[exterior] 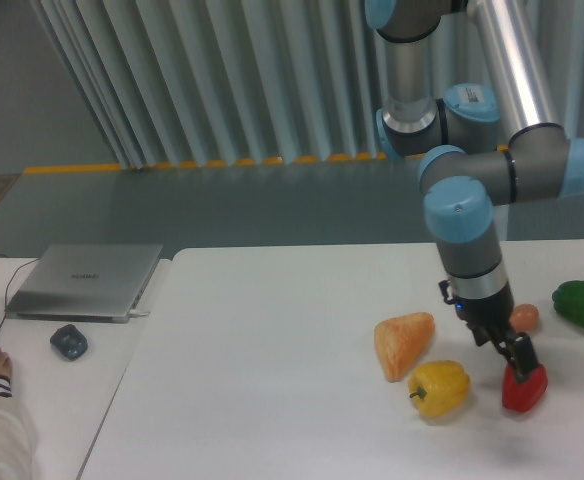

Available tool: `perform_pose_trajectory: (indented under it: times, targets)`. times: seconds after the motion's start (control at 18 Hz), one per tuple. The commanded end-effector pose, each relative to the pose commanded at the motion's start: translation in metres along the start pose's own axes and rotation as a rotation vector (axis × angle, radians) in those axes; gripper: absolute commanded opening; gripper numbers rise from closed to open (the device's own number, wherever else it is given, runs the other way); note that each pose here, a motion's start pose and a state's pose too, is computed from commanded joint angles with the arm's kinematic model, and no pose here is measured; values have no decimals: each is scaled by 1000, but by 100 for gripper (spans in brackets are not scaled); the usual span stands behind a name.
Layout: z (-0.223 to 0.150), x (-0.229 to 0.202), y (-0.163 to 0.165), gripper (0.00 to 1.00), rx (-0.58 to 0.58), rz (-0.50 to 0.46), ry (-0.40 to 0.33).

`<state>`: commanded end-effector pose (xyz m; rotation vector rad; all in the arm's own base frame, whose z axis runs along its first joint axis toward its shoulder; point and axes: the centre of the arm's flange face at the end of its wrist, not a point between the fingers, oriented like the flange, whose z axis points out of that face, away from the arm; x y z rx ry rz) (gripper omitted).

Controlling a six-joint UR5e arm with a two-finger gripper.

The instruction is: Place the yellow pepper on the table

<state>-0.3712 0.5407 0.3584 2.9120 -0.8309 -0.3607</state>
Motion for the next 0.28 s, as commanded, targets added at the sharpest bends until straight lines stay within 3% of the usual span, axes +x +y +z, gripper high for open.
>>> perform_pose_trajectory:
  times: [0.28]
  targets:
    - [-3,-16,39,100,-9,38,-3]
